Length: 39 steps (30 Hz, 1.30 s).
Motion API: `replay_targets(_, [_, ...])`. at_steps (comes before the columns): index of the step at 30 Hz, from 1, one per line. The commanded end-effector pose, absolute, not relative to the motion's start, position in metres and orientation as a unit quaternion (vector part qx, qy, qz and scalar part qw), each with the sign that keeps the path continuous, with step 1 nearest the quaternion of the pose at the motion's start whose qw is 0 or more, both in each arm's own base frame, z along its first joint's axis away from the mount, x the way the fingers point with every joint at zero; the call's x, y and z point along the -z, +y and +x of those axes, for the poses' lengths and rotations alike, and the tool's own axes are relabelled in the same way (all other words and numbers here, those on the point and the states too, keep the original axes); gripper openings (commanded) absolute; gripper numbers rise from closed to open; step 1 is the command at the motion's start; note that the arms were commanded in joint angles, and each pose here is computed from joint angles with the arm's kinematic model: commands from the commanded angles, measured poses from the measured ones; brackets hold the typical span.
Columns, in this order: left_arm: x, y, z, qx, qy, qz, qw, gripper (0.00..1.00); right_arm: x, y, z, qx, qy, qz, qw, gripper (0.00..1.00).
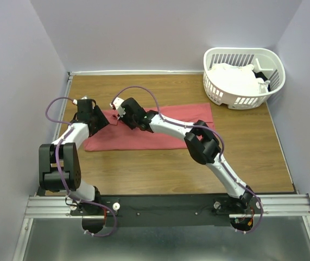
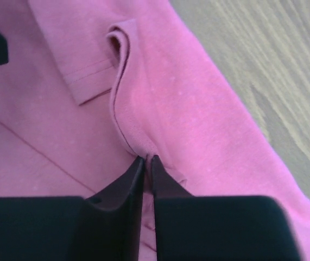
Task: Fold and stack the t-shirts
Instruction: Fold the tshirt
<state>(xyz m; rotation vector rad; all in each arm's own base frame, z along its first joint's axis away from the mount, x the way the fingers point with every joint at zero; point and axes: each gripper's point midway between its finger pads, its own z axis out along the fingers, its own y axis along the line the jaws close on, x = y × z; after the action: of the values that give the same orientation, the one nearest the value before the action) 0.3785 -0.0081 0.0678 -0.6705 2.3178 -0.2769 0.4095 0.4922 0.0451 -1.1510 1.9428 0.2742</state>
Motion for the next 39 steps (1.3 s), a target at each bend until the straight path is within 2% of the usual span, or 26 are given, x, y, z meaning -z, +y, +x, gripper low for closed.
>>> replay_targets(1, [-0.068,-0.013,0.383,0.102,0.896,-0.255,0.348,0.62,-0.061,0.499,0.426,-0.128,0.775,-0.429,0.447,0.12])
replay_targets(4, [-0.067,-0.02,0.386,0.108,0.897,-0.257,0.342,0.59,-0.061,0.5,0.429,-0.142,0.781,-0.415,0.444,0.06])
replay_targets(9, [-0.07,-0.024,0.398,0.109,0.894,-0.267,0.344,0.44,-0.059,0.5,0.433,-0.168,0.789,-0.399,0.437,0.05])
replay_targets(14, [-0.069,-0.034,0.409,0.101,0.897,-0.263,0.341,0.39,-0.059,0.5,0.436,-0.173,0.788,-0.396,0.438,0.05])
replay_targets(20, [-0.055,-0.042,0.413,0.095,0.903,-0.267,0.324,0.4,-0.057,0.5,0.437,-0.178,0.789,-0.394,0.437,0.05])
replay_targets(28, [-0.039,-0.039,0.409,0.065,0.907,-0.277,0.311,0.49,-0.053,0.498,0.436,-0.178,0.791,-0.392,0.434,0.05])
replay_targets(39, [-0.037,-0.042,0.415,0.063,0.905,-0.283,0.311,0.49,-0.05,0.502,0.431,-0.194,0.789,-0.396,0.428,0.05])
